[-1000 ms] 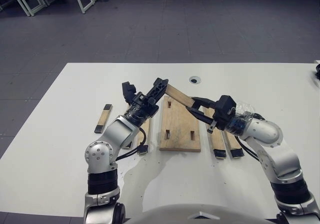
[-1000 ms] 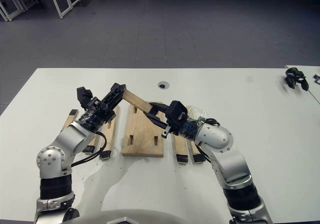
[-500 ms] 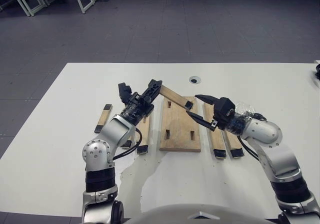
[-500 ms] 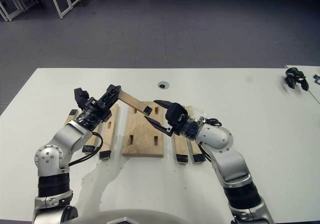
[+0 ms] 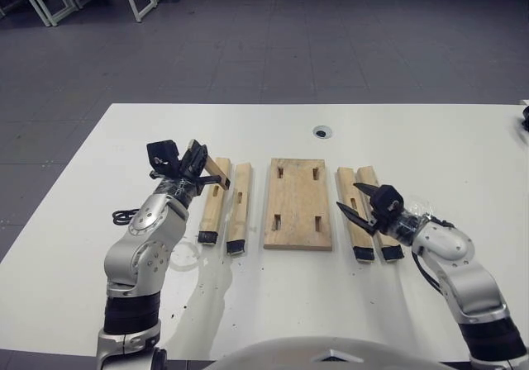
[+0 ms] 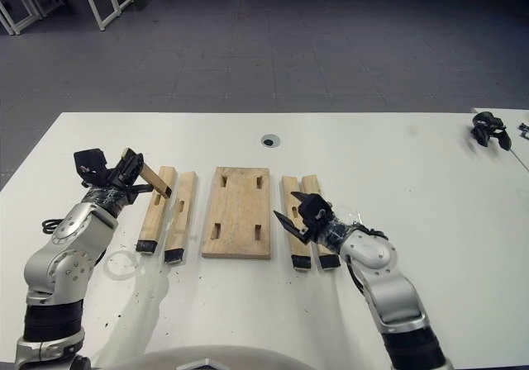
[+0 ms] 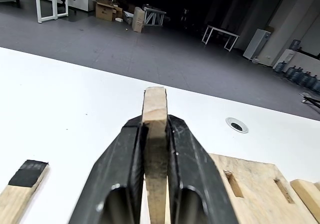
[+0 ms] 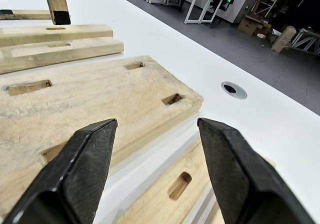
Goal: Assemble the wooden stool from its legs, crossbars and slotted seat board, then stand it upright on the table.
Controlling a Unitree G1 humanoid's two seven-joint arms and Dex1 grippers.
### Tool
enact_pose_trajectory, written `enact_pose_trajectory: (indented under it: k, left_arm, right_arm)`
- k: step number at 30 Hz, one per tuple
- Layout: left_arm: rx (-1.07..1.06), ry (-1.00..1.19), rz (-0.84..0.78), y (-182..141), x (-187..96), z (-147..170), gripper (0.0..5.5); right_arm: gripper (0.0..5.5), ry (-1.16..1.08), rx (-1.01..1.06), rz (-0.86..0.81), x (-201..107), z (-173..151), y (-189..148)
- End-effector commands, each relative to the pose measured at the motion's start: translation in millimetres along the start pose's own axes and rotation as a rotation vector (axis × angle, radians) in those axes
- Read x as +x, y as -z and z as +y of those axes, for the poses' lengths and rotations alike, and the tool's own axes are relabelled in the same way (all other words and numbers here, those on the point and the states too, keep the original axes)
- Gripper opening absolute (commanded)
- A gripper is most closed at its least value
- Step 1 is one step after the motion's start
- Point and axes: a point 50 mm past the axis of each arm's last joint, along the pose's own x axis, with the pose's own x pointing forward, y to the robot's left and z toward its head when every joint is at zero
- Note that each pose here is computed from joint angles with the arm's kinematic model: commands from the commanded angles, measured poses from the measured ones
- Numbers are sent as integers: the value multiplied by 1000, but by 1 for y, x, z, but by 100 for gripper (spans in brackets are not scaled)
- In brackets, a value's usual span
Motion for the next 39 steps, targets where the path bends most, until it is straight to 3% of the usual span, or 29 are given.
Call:
enact_pose_trajectory:
  k: [1,19,23,27,30,36,39]
  left_arm:
    - [-1,-23,-39,-7,-1,7,43]
    - [85,-90,97,28,-7,34,43]
    - [205,-69,210,54,-6,18,43]
    - [161,-82,269,80,-11,16,43]
    - [150,-105,205,70,-6,23,43]
    - [176,-62,-12,17,12,10,43]
    - [197,-34,-152,-26,10,1,104]
  right_arm:
    - [295,15,-22,7,-2,-5,-1]
    - [295,0,-59,10,-1,-14,-5]
    - [295,13,-60,7,0,-16,-6]
    - [295,16,-62,3,1,-17,-7]
    - [295,19,-64,3,1,-17,-7]
    - [295,23,-65,0,2,-17,-6]
    - [295,26,-62,-3,2,-15,-6]
